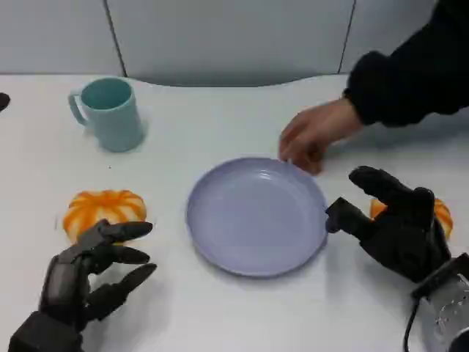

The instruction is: Grasp the bread from the table and place it into the plate.

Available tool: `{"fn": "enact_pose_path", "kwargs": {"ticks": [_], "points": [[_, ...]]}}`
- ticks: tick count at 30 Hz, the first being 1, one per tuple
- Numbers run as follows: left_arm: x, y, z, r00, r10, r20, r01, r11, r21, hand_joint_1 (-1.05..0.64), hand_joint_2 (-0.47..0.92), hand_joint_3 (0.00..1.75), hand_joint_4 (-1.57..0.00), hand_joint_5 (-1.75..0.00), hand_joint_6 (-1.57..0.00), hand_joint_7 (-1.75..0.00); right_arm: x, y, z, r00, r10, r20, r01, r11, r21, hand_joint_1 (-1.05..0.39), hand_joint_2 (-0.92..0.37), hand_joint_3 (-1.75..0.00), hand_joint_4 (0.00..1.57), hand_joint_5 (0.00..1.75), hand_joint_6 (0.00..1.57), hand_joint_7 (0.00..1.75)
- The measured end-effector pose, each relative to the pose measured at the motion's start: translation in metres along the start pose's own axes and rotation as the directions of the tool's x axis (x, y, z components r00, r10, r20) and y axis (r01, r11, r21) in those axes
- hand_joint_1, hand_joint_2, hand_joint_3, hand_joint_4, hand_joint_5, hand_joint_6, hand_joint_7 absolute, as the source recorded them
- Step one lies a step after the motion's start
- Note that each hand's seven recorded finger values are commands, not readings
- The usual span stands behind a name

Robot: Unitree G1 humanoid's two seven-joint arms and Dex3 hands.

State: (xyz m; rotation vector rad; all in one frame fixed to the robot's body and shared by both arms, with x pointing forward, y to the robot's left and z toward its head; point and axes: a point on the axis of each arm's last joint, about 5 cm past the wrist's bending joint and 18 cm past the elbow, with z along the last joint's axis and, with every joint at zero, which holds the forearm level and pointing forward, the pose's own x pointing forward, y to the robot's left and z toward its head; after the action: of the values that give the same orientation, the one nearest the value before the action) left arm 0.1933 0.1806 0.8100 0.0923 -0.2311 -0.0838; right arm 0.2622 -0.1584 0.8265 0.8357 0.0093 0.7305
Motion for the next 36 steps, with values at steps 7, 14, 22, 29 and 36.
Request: {"fn": "enact_pose_path", "kwargs": {"ticks": [7,14,22,29,36], "points": [[0.0000,0.0000,0.0000,1.000,0.000,0.000,0.000,1.000,0.000,-0.51,0.92,0.05,-0.57,-1.17,-0.63,-0.71,-0.0001,0.0000,-0.0001,1.000,0.002,0.000,-0.002,1.000,0.001,-0.50,-0.92,-0.12,0.76,1.24,1.07,0.16],[0.0000,0.0000,0.0000,1.000,-0.001,0.000,0.001,1.000,0.000,-0.51,0.92,0.05,-0.58,-1.17,-0.63,-0.72,-0.0002,-0.0001,-0.0001,1.000,0.002,0.001,-0.002,1.000,0.001,-0.52,-0.92,-0.11,0.78,1.24,1.07,0.16],[0.0000,0.0001,0.0000,1.000,0.000,0.000,0.000,1.000,0.000,-0.50,0.92,0.04,-0.59,-1.16,-0.63,-0.72,-0.0002,-0.0001,-0.0001,1.000,0.001,0.002,-0.001,1.000,0.001,-0.51,-0.92,-0.13,0.77,1.23,1.06,0.15],[0.0000,0.0001,0.0001,1.000,0.000,0.001,0.000,1.000,0.000,-0.52,0.92,0.04,-0.59,-1.15,-0.62,-0.72,-0.0002,0.0000,-0.0001,1.000,0.004,0.001,-0.004,1.000,0.001,-0.51,-0.92,-0.14,0.76,1.24,1.06,0.15],[0.0002,0.0004,0.0004,1.000,-0.003,0.006,0.003,1.000,-0.002,-0.49,0.92,0.04,-0.58,-1.15,-0.62,-0.72,-0.0001,0.0000,-0.0001,1.000,0.006,0.001,-0.006,1.000,0.001,-0.51,-0.92,-0.13,0.77,1.25,1.07,0.15]]}}
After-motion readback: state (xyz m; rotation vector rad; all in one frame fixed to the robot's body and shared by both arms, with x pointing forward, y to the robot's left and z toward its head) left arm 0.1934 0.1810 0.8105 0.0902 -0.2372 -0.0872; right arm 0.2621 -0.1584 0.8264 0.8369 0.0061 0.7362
